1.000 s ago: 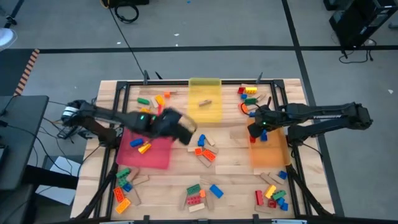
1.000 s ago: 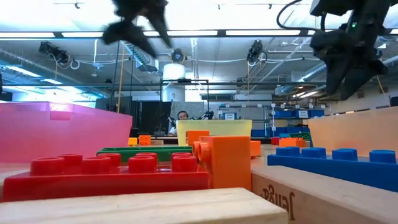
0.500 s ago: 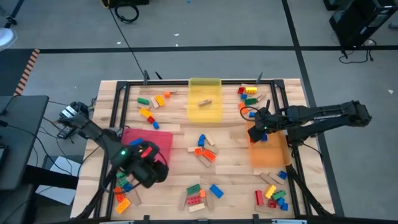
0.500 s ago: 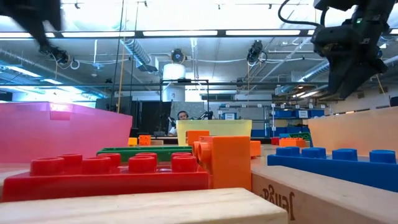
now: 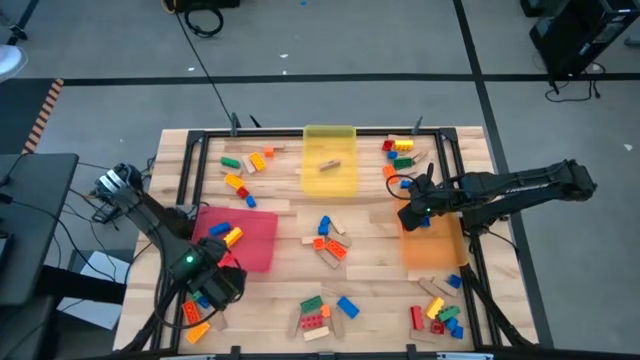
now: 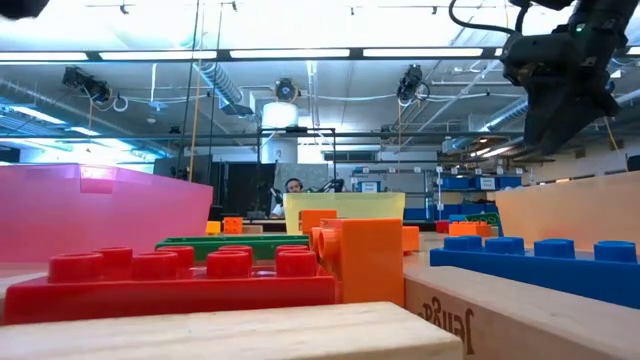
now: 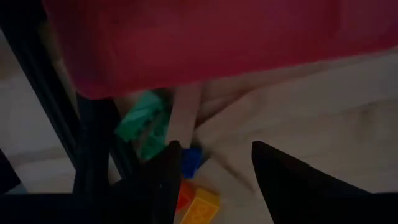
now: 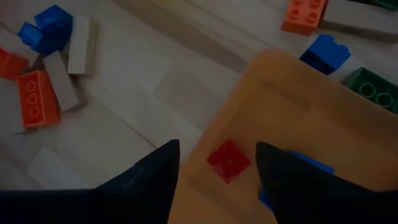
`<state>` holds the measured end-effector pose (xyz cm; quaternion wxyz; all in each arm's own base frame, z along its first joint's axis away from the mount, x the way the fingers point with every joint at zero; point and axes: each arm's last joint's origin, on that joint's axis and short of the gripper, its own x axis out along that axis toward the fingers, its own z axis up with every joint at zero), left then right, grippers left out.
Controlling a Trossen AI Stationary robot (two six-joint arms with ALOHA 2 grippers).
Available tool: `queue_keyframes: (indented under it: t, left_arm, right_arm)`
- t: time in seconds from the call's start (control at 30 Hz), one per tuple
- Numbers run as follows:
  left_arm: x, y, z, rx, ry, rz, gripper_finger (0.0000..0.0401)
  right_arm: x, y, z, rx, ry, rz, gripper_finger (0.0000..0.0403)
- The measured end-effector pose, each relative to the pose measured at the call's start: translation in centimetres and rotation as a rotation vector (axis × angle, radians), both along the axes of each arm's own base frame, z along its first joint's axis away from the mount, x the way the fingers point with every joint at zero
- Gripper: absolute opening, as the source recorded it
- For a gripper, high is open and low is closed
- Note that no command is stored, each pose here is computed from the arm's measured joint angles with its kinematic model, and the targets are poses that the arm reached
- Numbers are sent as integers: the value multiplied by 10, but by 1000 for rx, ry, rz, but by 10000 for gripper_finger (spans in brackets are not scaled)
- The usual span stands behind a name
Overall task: Sort blocks by size
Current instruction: Put the wooden block into the yellow bin
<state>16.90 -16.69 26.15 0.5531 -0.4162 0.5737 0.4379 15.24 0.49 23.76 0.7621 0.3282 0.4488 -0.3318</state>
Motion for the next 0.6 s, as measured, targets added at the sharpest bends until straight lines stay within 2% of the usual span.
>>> queue_keyframes:
  t: [0.27, 0.6]
  left_arm:
    - [-6, -6, -48, -106, 36, 36, 202]
    - [-17, 3, -75, -97, 116, 66, 202]
  right_arm:
    - [0, 0, 0, 0, -6, 2, 224]
    - [1, 0, 0, 0, -8, 4, 224]
